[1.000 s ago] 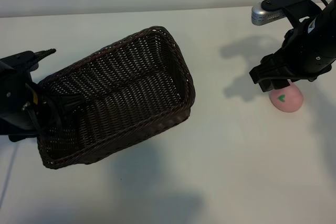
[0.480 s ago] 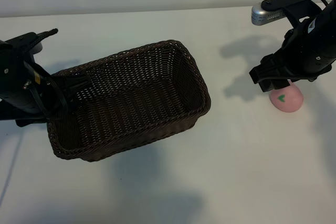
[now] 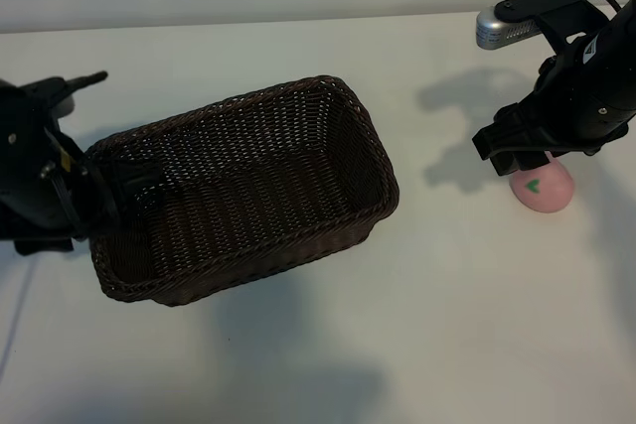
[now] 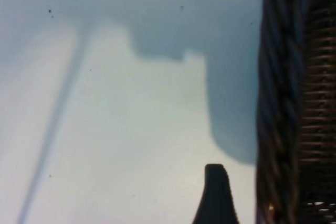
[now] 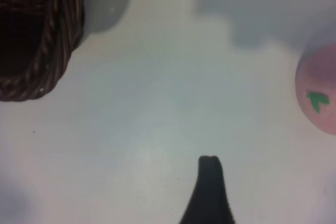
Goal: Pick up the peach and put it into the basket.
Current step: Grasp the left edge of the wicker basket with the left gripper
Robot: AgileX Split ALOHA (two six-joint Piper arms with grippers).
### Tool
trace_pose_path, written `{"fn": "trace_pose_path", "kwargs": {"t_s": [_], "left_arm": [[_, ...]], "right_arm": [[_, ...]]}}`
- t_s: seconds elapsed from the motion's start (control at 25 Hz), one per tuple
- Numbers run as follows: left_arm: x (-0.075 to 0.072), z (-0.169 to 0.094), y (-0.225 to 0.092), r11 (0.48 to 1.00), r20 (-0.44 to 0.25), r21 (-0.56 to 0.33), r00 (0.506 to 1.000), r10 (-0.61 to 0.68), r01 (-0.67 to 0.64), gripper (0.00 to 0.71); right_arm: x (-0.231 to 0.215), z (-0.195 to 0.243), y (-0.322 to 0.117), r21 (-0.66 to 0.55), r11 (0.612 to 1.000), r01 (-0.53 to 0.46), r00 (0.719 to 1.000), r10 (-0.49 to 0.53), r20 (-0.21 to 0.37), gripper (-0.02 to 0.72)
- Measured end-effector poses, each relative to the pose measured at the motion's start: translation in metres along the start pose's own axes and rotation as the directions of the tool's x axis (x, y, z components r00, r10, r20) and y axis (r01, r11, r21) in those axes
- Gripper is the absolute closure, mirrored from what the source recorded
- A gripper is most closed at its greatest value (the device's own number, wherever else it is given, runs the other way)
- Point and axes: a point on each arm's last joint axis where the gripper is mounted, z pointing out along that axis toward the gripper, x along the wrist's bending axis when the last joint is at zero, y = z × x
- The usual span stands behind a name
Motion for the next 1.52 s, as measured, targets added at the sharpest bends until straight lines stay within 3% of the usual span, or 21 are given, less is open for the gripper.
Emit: {"fn": "trace_pose_path", "kwargs": {"t_s": [0.36, 0.68, 1.32, 1.52], "left_arm": [[0.02, 0.017, 0.012, 0.995, 0.043, -0.04, 0.995, -0.085, 0.087, 0.158], [0.011, 0.034, 0.016, 0.998, 0.092, -0.015, 0.994, -0.062, 0.063, 0.158], [-0.001, 0.071, 0.016, 0.997, 0.105, 0.054, 0.993, -0.057, 0.052, 0.161], [-0.002, 0.071, 0.017, 0.998, 0.11, 0.047, 0.993, -0.054, 0.049, 0.249]], "right_arm": [[0.0, 0.0, 0.0, 0.0, 1.0, 0.0, 1.0, 0.0, 0.0, 0.154], [0.0, 0.0, 0.0, 0.0, 1.0, 0.0, 1.0, 0.0, 0.0, 0.154], [0.0, 0.0, 0.0, 0.0, 1.0, 0.0, 1.0, 0.0, 0.0, 0.154], [0.0, 0.0, 0.0, 0.0, 1.0, 0.0, 1.0, 0.0, 0.0, 0.154]]}}
